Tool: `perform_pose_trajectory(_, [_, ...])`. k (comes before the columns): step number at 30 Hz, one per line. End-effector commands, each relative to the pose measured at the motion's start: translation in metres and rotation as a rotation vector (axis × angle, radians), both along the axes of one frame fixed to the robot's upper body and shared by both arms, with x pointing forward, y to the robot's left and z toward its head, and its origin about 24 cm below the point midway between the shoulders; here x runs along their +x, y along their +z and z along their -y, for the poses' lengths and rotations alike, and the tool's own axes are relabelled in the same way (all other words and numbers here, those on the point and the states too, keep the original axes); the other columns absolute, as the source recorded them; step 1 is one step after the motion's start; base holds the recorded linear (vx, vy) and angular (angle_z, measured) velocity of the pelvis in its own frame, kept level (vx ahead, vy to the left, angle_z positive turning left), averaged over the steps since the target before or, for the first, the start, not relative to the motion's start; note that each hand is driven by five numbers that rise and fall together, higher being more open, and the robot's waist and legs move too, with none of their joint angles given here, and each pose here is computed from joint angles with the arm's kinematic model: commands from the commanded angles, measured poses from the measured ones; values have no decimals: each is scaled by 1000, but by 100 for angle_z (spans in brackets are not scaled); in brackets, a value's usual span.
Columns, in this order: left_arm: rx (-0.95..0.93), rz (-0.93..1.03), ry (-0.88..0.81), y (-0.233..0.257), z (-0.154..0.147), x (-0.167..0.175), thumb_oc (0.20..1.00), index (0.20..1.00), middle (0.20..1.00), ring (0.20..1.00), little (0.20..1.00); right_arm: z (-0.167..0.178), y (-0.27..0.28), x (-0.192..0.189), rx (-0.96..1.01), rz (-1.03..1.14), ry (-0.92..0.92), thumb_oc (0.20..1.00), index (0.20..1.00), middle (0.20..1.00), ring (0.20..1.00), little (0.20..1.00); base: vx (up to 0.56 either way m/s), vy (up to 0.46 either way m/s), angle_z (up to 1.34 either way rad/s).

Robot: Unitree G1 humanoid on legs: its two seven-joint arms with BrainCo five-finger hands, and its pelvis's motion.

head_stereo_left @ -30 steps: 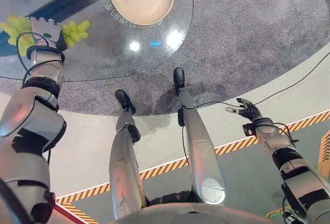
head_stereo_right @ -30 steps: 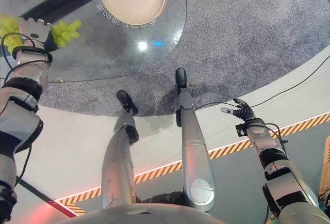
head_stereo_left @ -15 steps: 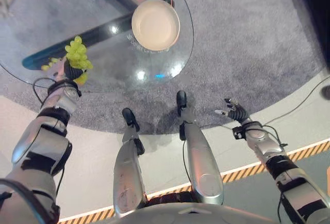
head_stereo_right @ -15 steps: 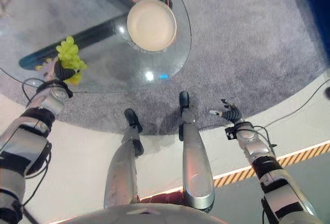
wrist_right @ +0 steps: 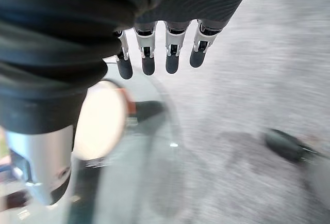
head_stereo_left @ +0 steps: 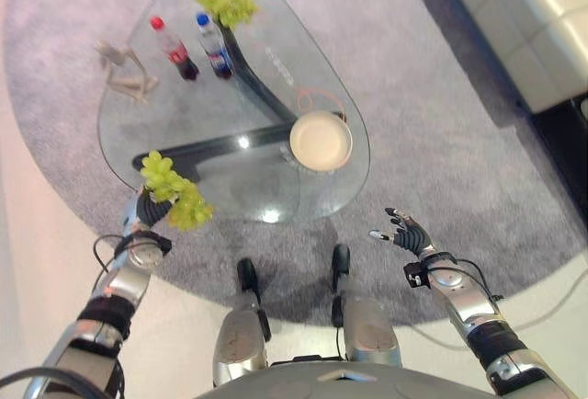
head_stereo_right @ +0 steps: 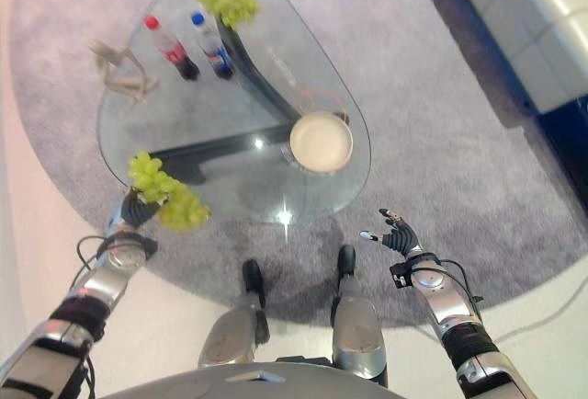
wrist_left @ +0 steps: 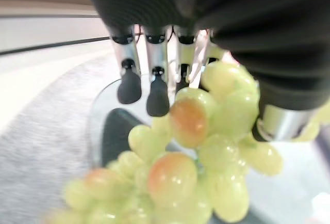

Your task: Pick up fruits into the plate

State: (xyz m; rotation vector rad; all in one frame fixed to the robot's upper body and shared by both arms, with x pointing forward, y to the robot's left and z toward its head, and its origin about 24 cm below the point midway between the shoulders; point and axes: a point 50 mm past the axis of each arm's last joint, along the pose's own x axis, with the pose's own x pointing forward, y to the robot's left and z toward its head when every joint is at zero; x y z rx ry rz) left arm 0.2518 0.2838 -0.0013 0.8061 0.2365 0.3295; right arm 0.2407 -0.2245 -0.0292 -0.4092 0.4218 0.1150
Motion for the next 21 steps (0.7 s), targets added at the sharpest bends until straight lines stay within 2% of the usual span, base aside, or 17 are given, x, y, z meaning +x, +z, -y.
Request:
perform_pose_trajectory(1, [-94, 130, -21, 19, 0, 5, 200, 200, 200, 200, 200, -5, 4, -7, -1, 2, 71, 1000, 1000, 1000, 1000, 1000, 226, -75, 7])
perform_pose_trajectory(6, [-268, 188, -161, 34, 19, 3, 200, 200, 200, 200, 200, -13, 29, 4, 23, 29, 227, 1000, 1000, 1000, 1000, 1000, 109, -33, 7])
perform_pose_trajectory(7, [-324, 196, -237, 42, 27, 3, 200, 200, 200, 200, 200, -14, 41, 9, 80, 33, 277, 1000, 1000, 1000, 1000, 1000, 83, -41, 5])
perform_pose_trajectory(10, [-383, 198, -283, 48, 32, 4, 200, 200, 200, 200, 200, -15, 51, 13, 138, 38, 321, 1000, 1000, 1000, 1000, 1000, 38, -34, 3])
perform_pose_trajectory(11, [-458, 202, -362, 55, 41, 6, 200, 200, 200, 200, 200, -21, 63, 17, 218, 55, 391, 1000, 1000, 1000, 1000, 1000, 36, -43, 4])
perform_pose_trajectory(16, [-620, 195, -538, 73, 61, 9, 200, 200, 200, 200, 200, -42, 93, 24, 393, 82, 555, 1000, 1000, 1000, 1000, 1000, 22, -20, 3])
perform_pose_trajectory(18, [-754, 199, -688, 83, 75, 11, 200, 200, 200, 200, 200, -58, 108, 26, 505, 110, 629, 1000, 1000, 1000, 1000, 1000, 0, 0, 0])
perform_pose_trajectory(21, [-891, 176, -810, 89, 93, 12, 200, 200, 200, 200, 200, -79, 123, 26, 610, 123, 722, 1000, 1000, 1000, 1000, 1000, -4, -2, 1])
